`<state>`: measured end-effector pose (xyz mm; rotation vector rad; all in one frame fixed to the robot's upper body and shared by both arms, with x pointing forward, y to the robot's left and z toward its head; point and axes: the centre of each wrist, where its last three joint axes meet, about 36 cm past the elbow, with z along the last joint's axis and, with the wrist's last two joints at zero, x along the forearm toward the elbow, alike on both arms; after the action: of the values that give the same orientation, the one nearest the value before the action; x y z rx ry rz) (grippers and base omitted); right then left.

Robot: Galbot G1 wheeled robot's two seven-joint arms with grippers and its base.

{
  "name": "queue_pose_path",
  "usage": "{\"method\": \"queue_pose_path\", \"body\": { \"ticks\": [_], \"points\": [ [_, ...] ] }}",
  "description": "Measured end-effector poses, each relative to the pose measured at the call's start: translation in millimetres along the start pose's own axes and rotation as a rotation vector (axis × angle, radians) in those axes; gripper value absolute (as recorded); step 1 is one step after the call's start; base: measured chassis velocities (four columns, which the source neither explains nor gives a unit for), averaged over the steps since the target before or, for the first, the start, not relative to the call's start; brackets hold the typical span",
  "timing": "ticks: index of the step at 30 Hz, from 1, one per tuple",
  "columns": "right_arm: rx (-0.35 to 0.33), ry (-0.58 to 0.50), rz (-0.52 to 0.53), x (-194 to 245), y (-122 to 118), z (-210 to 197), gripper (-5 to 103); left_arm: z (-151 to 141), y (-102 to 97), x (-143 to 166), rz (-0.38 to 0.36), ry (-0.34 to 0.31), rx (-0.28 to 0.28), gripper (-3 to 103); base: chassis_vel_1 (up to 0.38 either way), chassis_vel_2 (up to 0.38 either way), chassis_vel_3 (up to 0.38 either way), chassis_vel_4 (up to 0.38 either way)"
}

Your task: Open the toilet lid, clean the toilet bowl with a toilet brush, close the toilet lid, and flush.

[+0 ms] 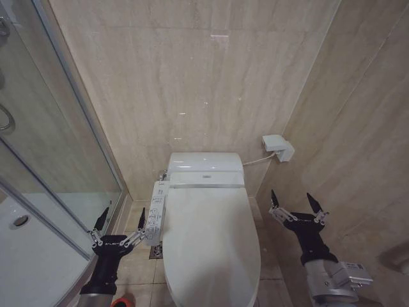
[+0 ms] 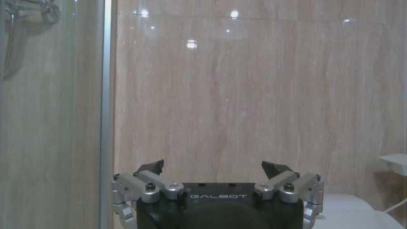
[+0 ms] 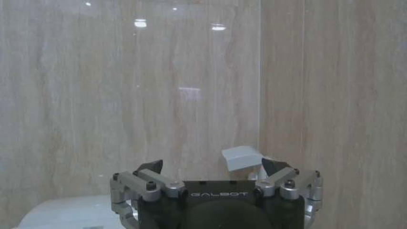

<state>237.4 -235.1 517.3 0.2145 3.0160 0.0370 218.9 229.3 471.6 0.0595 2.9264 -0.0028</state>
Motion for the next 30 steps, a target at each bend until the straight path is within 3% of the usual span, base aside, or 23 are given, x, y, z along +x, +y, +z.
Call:
{"method": "queue_pose_path", "body": {
  "ticks": [30],
  "points": [
    [0.0,0.0,0.0,0.0,0.0,0.0,100,0.0,0.0,0.0,0.0,0.0,0.0,100,-0.033,0.037,0.038,-0.044]
  ]
}}
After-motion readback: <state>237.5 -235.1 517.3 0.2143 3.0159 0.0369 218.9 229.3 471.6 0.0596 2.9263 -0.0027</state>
